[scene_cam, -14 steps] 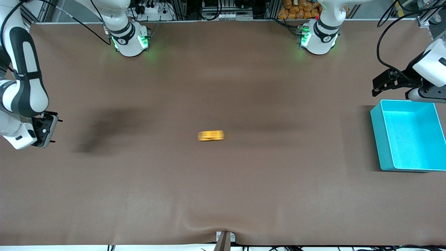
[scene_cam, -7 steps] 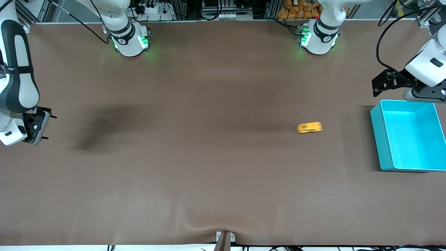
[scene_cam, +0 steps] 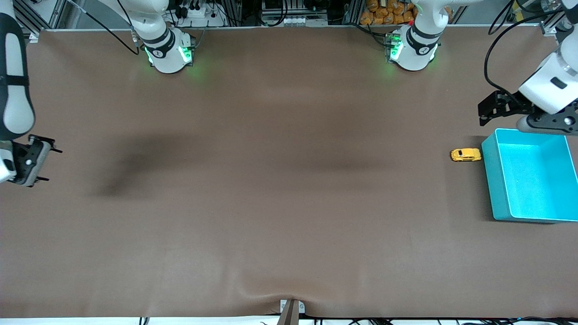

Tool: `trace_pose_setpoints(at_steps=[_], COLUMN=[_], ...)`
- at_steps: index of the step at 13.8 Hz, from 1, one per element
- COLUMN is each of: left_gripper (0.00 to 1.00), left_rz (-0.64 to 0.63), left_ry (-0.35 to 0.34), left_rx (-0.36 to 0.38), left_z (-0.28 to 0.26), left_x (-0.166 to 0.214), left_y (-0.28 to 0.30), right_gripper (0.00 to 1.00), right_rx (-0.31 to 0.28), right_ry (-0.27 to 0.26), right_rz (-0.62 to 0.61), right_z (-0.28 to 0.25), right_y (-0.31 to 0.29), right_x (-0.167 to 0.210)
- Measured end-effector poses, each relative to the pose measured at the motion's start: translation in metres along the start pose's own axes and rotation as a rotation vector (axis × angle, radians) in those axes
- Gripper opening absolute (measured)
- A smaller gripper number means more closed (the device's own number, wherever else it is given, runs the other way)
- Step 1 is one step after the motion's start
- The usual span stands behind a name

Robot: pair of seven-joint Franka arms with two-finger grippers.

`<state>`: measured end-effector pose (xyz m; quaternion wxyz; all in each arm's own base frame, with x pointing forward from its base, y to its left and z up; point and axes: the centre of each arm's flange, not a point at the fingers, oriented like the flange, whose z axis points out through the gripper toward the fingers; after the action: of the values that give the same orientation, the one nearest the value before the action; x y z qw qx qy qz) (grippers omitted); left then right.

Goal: Wind and store yellow beetle car
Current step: 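Reach the left gripper to the car while the right gripper returns to rest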

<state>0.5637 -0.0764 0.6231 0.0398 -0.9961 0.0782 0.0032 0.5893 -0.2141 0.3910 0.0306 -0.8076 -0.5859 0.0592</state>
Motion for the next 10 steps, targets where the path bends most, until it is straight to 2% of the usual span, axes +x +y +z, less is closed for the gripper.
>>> trace_pose_setpoints(at_steps=[6, 7, 10], left_gripper=[1.0, 1.0, 1.0], left_rz=[0.036, 0.034, 0.019], left_ry=[-0.074, -0.093, -0.171], left_rx=[0.007, 0.004, -0.007], left_z=[0.047, 0.059, 0.108], left_x=[0.024, 0.029, 0.046], left_y=[0.016, 0.014, 0.002], right_gripper=[1.0, 1.0, 1.0], right_rx=[-0.066, -0.056, 0.028], right_ry=[0.044, 0.046, 0.035], right_rz=[0.046, 0.091, 0.246], right_z=[-0.071, -0.073, -0.087], right_y=[0.009, 0.008, -0.003], right_x=[0.024, 0.031, 0.055])
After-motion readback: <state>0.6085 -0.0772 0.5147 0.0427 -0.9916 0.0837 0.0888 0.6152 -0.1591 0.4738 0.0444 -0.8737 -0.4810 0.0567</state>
